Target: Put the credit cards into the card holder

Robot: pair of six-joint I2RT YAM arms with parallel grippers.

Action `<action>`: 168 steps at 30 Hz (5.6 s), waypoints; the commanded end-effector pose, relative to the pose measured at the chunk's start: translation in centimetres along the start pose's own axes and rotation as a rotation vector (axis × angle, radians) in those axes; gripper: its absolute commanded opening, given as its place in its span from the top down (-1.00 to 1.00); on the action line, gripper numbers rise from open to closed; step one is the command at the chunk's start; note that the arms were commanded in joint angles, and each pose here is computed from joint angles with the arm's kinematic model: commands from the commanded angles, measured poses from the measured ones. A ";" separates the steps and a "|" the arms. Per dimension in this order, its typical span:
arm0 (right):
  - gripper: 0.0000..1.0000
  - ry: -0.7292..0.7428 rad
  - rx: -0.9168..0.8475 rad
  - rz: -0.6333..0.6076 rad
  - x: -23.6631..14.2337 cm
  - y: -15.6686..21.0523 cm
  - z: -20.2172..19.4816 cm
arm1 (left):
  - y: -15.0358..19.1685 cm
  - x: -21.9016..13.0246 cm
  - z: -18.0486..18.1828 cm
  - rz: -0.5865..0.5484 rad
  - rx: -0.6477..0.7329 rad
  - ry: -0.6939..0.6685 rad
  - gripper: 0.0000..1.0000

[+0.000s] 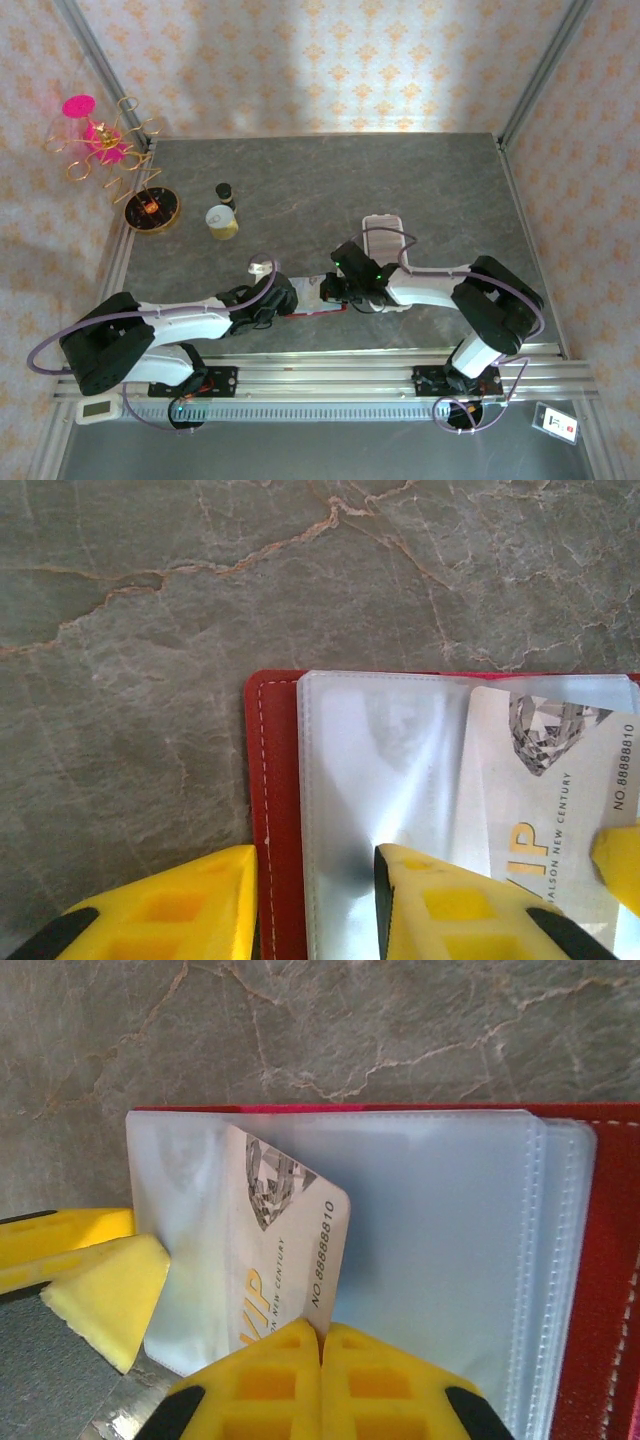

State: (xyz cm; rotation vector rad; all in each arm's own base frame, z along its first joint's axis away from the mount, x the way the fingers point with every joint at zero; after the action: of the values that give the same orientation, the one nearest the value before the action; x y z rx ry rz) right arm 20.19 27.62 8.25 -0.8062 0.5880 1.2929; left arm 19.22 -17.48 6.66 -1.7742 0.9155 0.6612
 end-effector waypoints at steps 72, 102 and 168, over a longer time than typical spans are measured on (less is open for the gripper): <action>0.62 -0.022 -0.037 0.049 1.7 0.1 3.1 | 1.9 0.4 0.2 0.053 -0.024 0.104 0.37; 1.00 0.183 -0.014 -0.089 1.8 -0.9 1.0 | 1.9 -0.1 0.8 0.009 -0.061 0.122 0.45; 0.00 0.197 0.022 -0.124 0.6 1.4 0.3 | 2.8 0.6 2.2 0.044 -0.020 0.034 0.45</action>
State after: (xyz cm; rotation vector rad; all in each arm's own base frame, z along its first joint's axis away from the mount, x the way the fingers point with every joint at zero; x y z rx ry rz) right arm 19.05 27.86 8.30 -0.9500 0.6775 1.0791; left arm 18.55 -17.32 6.14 -1.8867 0.9408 0.5668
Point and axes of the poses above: each hand's point on the last joint's axis, 136 mm out from that joint toward the fingers, its own x axis out along the fingers, its own z axis along the line the jaws close on, y = z × x, the point moved 6 cm from there along -x, back along the fingers, and after that the axes turned 5 degrees about x, right-handed, at the moved point
